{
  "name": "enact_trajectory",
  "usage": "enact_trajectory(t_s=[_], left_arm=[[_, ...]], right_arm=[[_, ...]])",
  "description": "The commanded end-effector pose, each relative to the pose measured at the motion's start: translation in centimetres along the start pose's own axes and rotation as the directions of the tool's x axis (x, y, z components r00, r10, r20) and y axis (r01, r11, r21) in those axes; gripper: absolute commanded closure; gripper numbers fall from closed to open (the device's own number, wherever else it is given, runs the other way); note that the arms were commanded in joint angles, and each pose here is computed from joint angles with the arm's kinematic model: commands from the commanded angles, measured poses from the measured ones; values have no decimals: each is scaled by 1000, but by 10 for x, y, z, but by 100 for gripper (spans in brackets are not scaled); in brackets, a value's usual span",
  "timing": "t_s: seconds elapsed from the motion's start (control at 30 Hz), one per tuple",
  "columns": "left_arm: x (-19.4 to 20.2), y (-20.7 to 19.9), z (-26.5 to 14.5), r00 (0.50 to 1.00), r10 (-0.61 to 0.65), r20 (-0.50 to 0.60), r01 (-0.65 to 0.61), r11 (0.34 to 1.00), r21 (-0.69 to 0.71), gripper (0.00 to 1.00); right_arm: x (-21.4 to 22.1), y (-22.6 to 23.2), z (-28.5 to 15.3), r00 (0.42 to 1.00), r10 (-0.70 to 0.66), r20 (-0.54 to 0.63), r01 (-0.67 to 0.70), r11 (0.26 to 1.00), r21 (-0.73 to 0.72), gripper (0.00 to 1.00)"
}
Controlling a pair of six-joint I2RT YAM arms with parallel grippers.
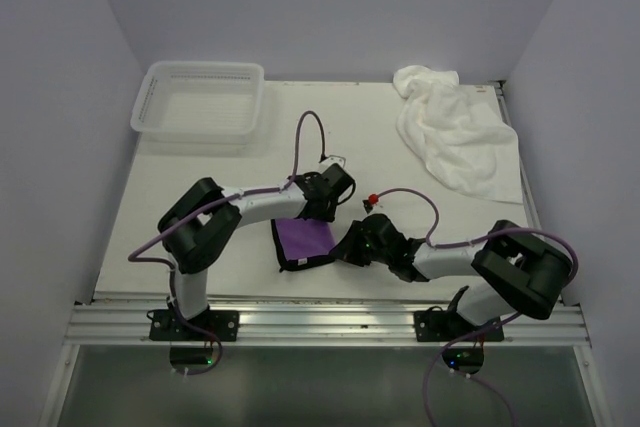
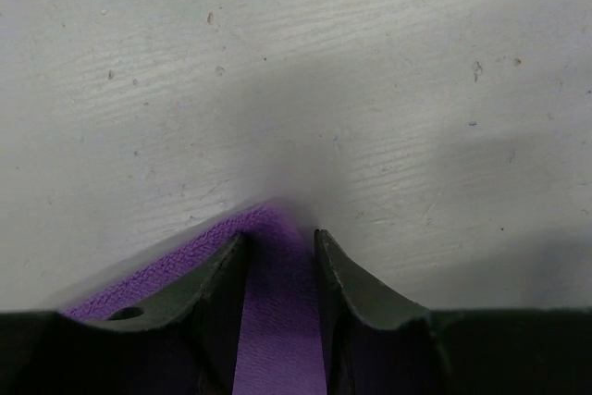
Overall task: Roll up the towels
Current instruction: Roll the towel
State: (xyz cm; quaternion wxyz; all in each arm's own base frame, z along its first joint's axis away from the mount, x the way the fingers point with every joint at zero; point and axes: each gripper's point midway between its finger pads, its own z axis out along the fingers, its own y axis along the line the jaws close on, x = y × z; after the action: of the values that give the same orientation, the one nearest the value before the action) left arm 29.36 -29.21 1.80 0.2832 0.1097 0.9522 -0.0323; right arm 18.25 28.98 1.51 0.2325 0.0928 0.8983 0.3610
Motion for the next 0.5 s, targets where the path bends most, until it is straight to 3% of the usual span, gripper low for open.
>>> enact_trajectory(t_s=[0.0,0.23,0.47], left_arm=[[15,13,10,999,-4,-52,0,996,-85,62],[6,6,15,999,-31,-42,27,995,-92,83],[-29,-10,5,997,-65,44,67,997,-49,99]], right_arm=[[12,-41,-1,998,-49,-31,53,990,129,100],[3,-38,-9,988,-153,-14,153,975,162,100],[-9,-34,-25,954,-300,-22,297,929,221,100]])
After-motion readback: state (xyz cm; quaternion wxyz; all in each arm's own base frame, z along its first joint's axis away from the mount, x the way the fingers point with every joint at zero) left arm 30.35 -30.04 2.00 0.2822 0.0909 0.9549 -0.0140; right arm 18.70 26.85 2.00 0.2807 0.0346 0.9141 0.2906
